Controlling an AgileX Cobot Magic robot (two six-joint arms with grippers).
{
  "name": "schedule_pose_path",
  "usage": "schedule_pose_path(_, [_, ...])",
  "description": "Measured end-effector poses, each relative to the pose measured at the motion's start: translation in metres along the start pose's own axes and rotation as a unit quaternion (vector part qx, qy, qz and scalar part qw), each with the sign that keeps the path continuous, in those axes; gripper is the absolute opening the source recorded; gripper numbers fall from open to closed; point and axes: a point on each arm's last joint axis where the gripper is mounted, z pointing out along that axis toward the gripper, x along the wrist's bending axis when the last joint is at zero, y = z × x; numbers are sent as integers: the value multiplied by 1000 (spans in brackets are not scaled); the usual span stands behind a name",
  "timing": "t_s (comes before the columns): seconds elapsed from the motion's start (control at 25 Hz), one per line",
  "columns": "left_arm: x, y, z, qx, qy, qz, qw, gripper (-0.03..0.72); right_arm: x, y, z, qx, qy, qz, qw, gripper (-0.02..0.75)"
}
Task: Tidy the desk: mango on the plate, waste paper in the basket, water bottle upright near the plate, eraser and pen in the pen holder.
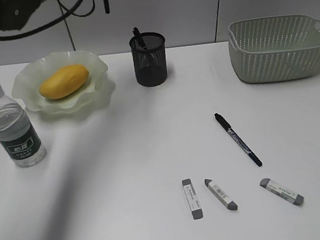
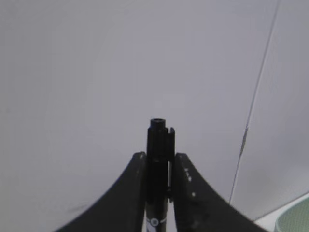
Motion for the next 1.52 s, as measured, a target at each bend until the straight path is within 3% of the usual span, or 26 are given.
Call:
schedule_pose_path(0.08, [5, -9, 5, -62, -43, -22, 997, 114, 0, 0, 0, 0, -1, 1, 1000, 363])
schedule_pose_path(0.2, [11, -35, 11, -73, -76, -61, 993, 114, -1, 0, 0, 0, -4, 3, 1000, 363])
schedule_pose_path(0.4, [11, -70, 19, -54, -101, -57, 992, 114, -1, 0, 0, 0, -7, 3, 1000, 363])
schedule_pose_path(0.76, [9, -89, 42, -57, -114, -39, 991, 114, -1, 0, 0, 0, -8, 3, 1000, 361])
schedule_pose_path(0.88, [8, -93, 44, -35, -106, -27, 993, 176, -1, 0, 0, 0, -8, 3, 1000, 343])
schedule_pose_path(1.04, [8, -92, 45, -33, -103, -25, 994, 387, -1, 0, 0, 0, -8, 3, 1000, 300])
schedule_pose_path(1.16, [8, -92, 45, -34, -103, -26, 994, 464, -1, 0, 0, 0, -8, 3, 1000, 290])
schedule_pose_path(1.36, [5, -79, 43, -46, -109, -37, 992, 493, -1, 0, 0, 0, -8, 3, 1000, 288])
schedule_pose_path(1.44, [3, -50, 37, -42, -103, -48, 993, 486, -1, 0, 0, 0, -8, 3, 1000, 288])
schedule_pose_path(1.52, [3, -19, 28, -1, -66, -39, 997, 433, -1, 0, 0, 0, -8, 3, 1000, 288])
